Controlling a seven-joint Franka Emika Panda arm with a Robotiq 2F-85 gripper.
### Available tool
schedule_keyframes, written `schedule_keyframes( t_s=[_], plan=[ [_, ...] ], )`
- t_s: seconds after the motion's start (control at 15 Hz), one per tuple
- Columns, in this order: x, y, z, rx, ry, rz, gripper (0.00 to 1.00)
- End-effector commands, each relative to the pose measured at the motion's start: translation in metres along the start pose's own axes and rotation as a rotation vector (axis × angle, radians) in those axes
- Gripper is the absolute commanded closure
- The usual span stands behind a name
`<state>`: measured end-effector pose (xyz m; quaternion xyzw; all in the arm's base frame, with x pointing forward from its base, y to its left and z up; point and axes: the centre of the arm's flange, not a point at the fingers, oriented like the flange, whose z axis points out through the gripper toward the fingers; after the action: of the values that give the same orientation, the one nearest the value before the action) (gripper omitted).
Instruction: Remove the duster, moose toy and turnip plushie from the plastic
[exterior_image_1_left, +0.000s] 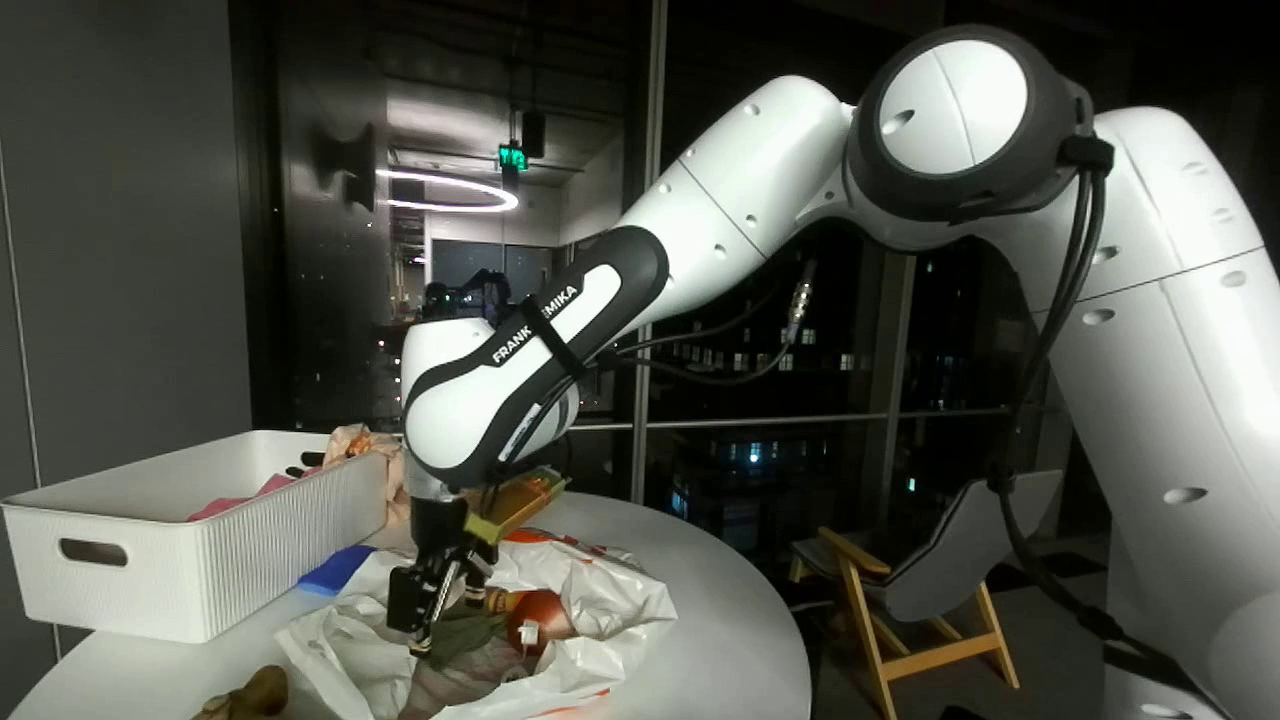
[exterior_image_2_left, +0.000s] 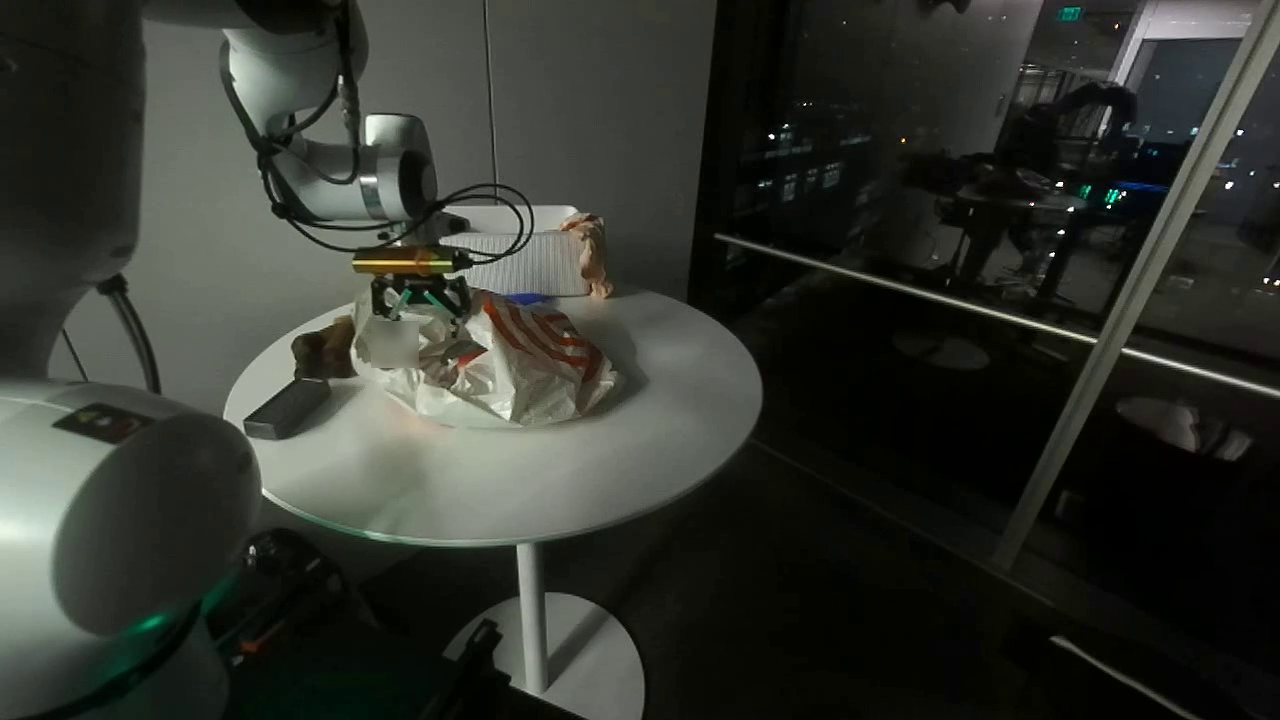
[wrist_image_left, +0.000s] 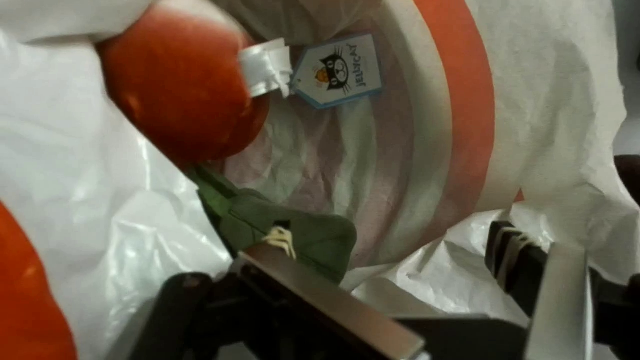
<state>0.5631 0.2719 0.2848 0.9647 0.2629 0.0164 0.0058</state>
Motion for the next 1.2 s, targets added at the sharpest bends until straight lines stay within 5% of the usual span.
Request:
schedule_keyframes(
  t_s=[0.0, 0.67, 1.13],
  plan=[
    [0.021, 0.015, 0.01, -0.012, -0.007, -0.018, 0.0],
    [0.02, 0.02, 0.014, -0.005, 0.002, 0.026, 0.0],
    [0.011, 0.07, 0.036, -0.095, -0.051, 0.04, 0.0]
  ],
)
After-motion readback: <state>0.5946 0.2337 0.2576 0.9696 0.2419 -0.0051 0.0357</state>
